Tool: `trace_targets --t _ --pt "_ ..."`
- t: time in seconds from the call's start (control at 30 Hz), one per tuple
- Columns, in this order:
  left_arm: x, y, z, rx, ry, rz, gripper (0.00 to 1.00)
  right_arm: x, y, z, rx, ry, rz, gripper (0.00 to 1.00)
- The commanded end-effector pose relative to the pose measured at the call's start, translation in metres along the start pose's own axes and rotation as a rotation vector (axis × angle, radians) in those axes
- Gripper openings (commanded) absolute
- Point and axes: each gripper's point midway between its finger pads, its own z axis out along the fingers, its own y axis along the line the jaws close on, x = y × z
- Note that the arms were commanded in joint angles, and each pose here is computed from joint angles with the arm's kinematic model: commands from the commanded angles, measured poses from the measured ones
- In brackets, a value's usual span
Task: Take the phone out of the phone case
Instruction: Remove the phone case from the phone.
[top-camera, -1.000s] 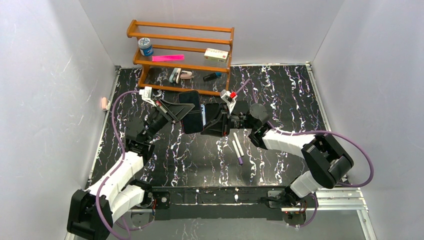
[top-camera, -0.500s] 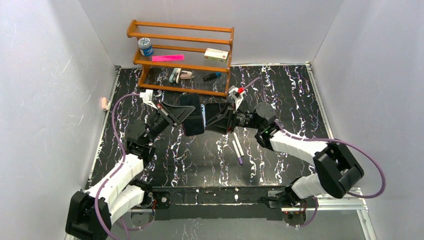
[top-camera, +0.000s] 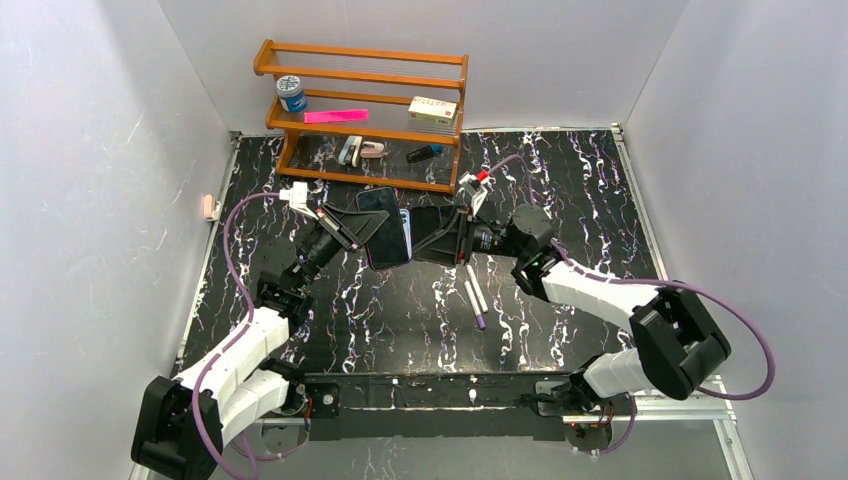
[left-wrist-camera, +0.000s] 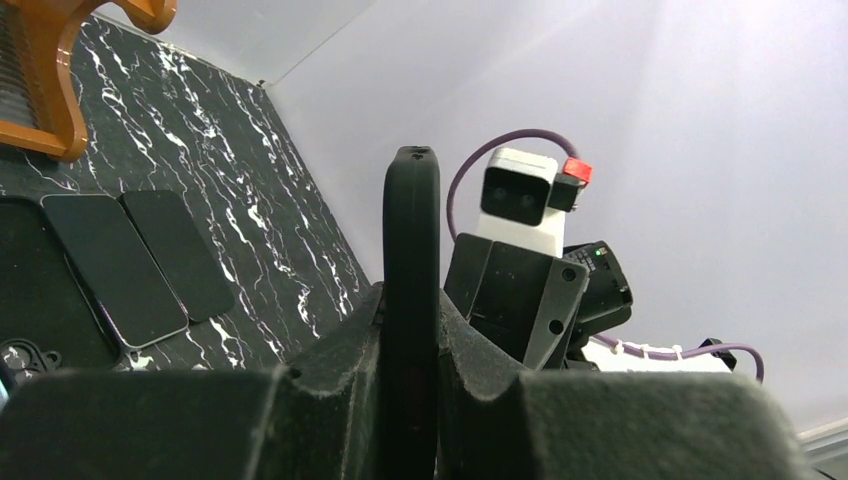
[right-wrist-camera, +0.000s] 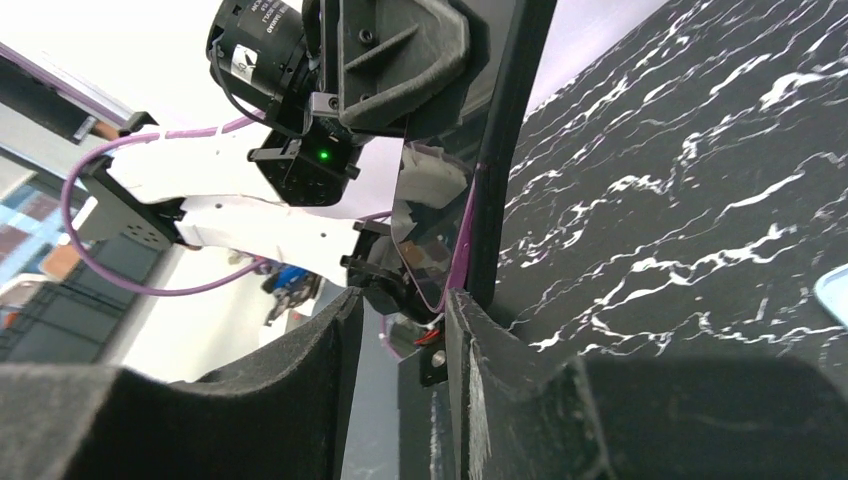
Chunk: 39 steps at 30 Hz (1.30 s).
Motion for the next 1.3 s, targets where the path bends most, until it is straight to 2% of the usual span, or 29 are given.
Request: trace_targets --t 0.0,0.47,1.27 --pt "-0.019 -0.02 0.003 0.059 -0.077 0.037 0.0 0.002 0.015 0.004 -0.085 0.014 0.051 0.43" --pt "-0.022 -0.031 0.002 0.093 -0.082 0.012 0.0 0.011 0.01 0.012 -0.128 0.037 0.132 0.42" --pt "-0.019 -0.071 -0.007 0.25 -0.089 -0.085 0.0 0.003 -0.013 0.027 -0.098 0.001 0.115 0.43"
